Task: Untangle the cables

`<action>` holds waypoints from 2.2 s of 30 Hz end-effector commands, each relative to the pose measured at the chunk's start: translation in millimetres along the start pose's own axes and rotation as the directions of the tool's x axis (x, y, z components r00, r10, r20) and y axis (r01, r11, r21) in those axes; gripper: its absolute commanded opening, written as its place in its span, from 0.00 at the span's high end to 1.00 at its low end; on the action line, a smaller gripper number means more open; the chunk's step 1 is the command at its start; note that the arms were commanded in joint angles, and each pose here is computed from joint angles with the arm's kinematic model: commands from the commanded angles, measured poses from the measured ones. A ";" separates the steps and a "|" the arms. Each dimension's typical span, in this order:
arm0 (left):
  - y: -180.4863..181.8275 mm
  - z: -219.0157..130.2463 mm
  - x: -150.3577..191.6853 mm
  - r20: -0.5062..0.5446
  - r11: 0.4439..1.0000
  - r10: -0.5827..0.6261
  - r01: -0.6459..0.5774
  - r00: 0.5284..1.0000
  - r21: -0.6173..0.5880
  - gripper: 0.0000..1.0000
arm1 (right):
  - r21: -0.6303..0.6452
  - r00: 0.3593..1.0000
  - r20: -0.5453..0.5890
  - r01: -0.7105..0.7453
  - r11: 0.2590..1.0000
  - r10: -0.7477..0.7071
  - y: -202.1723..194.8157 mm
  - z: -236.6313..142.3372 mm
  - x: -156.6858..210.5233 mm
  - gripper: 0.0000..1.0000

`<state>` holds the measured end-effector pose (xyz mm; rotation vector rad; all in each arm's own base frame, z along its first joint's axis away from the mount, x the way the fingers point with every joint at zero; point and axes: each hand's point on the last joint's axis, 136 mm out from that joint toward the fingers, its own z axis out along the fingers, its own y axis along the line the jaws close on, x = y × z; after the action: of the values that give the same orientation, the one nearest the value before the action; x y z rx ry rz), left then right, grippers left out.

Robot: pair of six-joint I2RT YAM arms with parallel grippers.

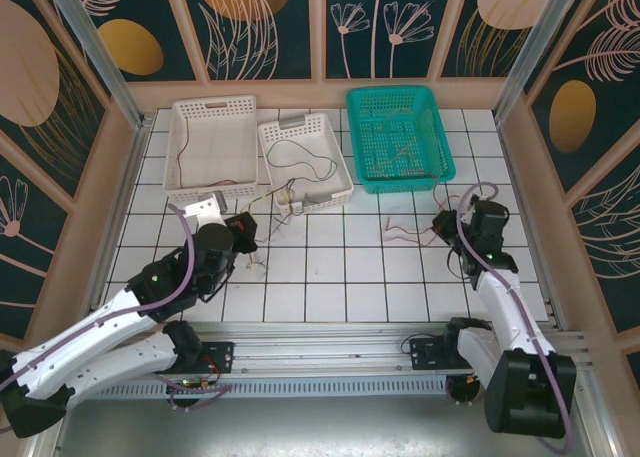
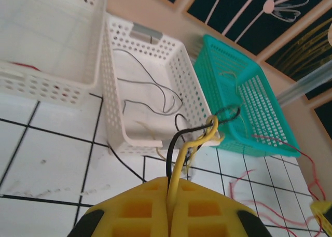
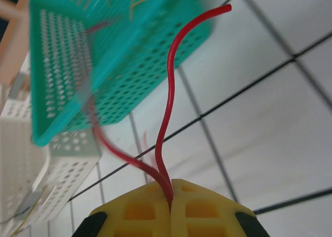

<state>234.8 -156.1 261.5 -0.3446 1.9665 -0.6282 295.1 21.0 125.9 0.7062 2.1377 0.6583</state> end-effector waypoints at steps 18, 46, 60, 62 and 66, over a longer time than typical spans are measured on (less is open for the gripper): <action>-56.0 44.5 55.9 -0.168 0.974 0.060 -0.021 0.984 0.226 1.00 | -0.382 0.947 -0.076 0.261 0.887 -0.312 117.9 -13.8 56.7 1.00; -64.3 104.3 168.8 -0.378 0.925 0.240 -0.093 0.894 0.369 1.00 | -0.599 0.945 0.234 0.326 0.731 -0.229 176.1 -104.9 14.9 1.00; -61.8 129.7 185.7 -0.382 0.926 0.286 -0.152 0.879 0.345 0.93 | -0.575 0.946 0.080 0.301 0.761 -0.314 186.3 -98.4 23.0 1.00; -56.2 131.7 187.5 -0.381 0.931 0.287 -0.162 0.879 0.328 0.88 | -0.634 0.948 0.106 0.296 0.714 -0.299 198.4 -116.3 21.4 1.00; -49.9 134.4 194.1 -0.396 0.934 0.293 -0.172 0.870 0.312 0.72 | -0.717 0.949 0.052 0.253 0.649 -0.311 219.4 -131.9 26.3 1.00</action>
<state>257.1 -327.1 95.8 0.2274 2.2830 -0.8645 247.0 151.4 294.6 0.0023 1.8393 1.1336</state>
